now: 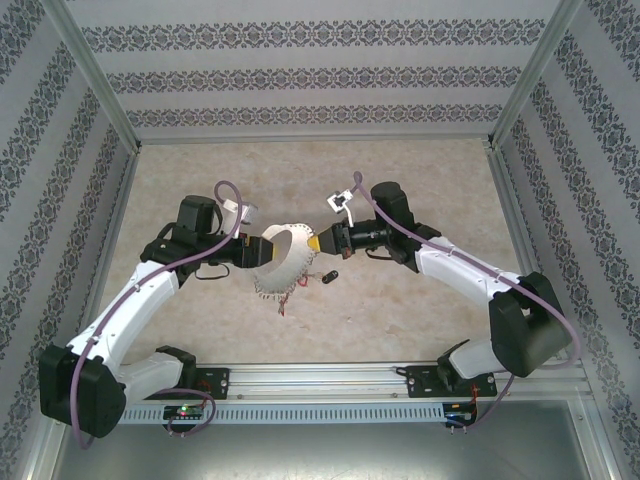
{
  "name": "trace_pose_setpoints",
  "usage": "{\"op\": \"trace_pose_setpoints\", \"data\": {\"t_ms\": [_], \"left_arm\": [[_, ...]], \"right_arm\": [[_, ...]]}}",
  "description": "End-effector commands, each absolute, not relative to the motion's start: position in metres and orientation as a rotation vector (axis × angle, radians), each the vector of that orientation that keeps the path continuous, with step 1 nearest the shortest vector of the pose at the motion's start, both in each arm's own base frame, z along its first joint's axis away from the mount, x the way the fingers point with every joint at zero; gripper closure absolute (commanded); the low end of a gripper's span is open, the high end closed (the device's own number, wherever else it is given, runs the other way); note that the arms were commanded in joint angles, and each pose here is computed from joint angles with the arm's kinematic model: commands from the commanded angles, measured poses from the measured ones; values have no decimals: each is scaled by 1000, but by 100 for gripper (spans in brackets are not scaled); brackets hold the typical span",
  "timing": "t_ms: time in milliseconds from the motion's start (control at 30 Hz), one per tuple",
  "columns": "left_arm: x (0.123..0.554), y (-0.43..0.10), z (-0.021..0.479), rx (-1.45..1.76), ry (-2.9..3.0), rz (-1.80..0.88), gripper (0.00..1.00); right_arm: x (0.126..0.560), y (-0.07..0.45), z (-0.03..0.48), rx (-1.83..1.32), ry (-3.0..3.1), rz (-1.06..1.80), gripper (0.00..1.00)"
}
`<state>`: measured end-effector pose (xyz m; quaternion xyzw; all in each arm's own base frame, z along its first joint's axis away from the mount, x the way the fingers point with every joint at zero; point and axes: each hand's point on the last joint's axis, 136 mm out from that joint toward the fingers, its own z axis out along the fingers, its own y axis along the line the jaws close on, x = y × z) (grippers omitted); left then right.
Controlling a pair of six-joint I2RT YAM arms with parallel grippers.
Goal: Put the keys on the keyring
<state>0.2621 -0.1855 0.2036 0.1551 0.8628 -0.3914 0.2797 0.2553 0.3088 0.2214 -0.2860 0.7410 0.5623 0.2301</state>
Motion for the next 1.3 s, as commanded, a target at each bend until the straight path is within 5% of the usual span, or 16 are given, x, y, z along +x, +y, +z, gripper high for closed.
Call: {"op": "trace_pose_setpoints", "data": {"t_ms": [0, 433, 567, 667, 767, 900, 1100, 1267], "left_arm": [[259, -190, 228, 460, 2238, -1123, 59], [253, -201, 253, 507, 2164, -1242, 80], [251, -205, 262, 535, 2126, -1287, 99], [251, -208, 275, 551, 2075, -1311, 100], [251, -209, 296, 590, 1992, -1305, 100], [247, -207, 328, 675, 1840, -1232, 100], [241, -198, 368, 757, 1633, -1040, 100], [237, -196, 384, 813, 1553, -960, 100]], "right_arm": [[252, 307, 245, -898, 1924, 1551, 100], [256, 304, 237, -983, 1959, 1500, 100], [264, 303, 236, -977, 1976, 1464, 100], [271, 303, 245, -954, 1968, 1441, 100], [284, 298, 258, -895, 1962, 1380, 78], [309, 277, 279, -742, 1950, 1206, 61], [330, 222, 317, -469, 1870, 946, 46], [309, 208, 331, -545, 1733, 843, 48]]}}
